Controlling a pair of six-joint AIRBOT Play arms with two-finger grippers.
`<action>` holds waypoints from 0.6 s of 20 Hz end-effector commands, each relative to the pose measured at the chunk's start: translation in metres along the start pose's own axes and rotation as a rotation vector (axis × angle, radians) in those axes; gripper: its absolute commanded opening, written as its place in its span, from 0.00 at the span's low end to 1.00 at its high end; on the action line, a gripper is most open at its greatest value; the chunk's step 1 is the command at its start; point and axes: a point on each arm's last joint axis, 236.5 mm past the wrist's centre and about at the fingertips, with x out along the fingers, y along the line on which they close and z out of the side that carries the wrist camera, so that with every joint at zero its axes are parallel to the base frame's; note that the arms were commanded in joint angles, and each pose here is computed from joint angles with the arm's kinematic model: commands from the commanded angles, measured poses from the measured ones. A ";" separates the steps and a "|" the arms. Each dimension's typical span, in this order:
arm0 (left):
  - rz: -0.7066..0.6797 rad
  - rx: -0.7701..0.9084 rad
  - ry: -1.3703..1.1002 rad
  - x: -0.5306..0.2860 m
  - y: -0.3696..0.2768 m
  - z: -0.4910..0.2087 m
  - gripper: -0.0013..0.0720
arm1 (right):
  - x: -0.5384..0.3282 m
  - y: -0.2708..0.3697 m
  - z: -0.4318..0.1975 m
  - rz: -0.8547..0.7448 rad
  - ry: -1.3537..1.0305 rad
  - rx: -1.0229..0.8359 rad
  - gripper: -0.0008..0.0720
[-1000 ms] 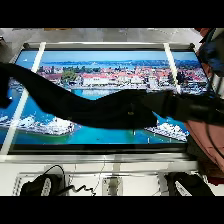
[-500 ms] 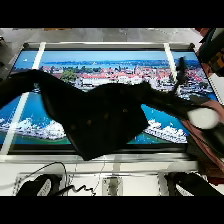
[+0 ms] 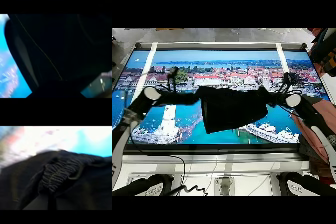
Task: Fold the clothes and pants, and hang the long-sleeved shirts on hangers.
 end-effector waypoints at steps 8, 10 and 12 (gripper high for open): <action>-0.129 0.043 0.588 0.082 -0.078 -0.180 0.22 | -0.054 -0.147 -0.030 -0.345 0.319 -0.134 0.69; -0.124 0.036 0.608 0.086 -0.075 -0.186 0.69 | -0.051 -0.149 -0.017 -0.352 0.265 -0.149 0.95; -0.120 0.024 0.599 0.086 -0.071 -0.182 0.78 | -0.046 -0.150 -0.007 -0.352 0.221 -0.144 0.95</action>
